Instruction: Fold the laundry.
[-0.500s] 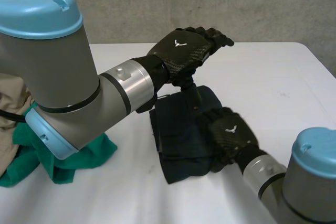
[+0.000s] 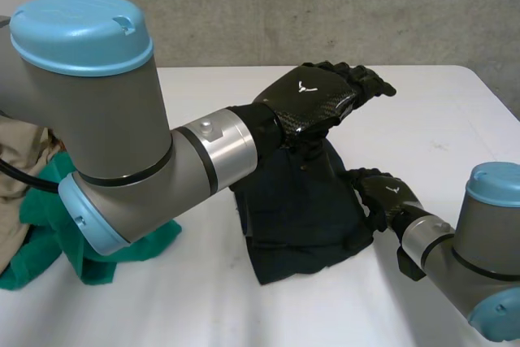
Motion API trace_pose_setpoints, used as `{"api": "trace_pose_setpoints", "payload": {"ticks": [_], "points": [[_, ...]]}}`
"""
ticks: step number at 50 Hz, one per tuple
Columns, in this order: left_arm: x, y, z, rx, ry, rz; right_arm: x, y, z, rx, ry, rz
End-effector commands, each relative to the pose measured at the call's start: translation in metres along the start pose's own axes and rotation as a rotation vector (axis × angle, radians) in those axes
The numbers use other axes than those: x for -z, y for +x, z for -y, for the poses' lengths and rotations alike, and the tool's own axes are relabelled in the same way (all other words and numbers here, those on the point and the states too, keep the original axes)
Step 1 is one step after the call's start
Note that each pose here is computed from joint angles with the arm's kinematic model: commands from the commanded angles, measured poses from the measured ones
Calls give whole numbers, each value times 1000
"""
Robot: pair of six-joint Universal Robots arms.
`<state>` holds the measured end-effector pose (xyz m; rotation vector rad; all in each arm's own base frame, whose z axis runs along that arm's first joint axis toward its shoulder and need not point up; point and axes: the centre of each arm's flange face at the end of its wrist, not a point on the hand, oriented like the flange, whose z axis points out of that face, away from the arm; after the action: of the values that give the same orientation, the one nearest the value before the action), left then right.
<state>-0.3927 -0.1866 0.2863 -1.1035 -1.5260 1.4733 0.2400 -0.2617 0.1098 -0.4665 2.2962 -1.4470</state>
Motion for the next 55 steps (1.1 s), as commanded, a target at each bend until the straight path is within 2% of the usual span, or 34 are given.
{"api": "trace_pose_setpoints", "payload": {"ticks": [1,9,14,21,25,26,29,32,36,48,55], "points": [[2,1,-3,2,-7,4,-9,-7,-1,20,19,24],[4,-5,-3,4,-2,28,-19,-11,5,30,65,52],[6,-9,-1,2,10,44,-31,10,32,8,165,11],[11,-16,10,7,48,70,-62,78,94,-77,349,-116],[13,-19,17,12,74,81,-83,129,117,-131,410,-241],[14,-20,19,15,81,85,-91,153,124,-156,430,-312],[15,-22,22,21,89,93,-99,191,132,-191,455,-423],[18,-22,24,35,92,97,-106,247,138,-228,486,-565],[21,-19,24,45,91,95,-111,285,134,-239,496,-622],[23,-16,22,42,87,88,-117,309,128,-192,482,-610],[23,-14,23,46,90,84,-121,306,118,-205,420,-543]]}}
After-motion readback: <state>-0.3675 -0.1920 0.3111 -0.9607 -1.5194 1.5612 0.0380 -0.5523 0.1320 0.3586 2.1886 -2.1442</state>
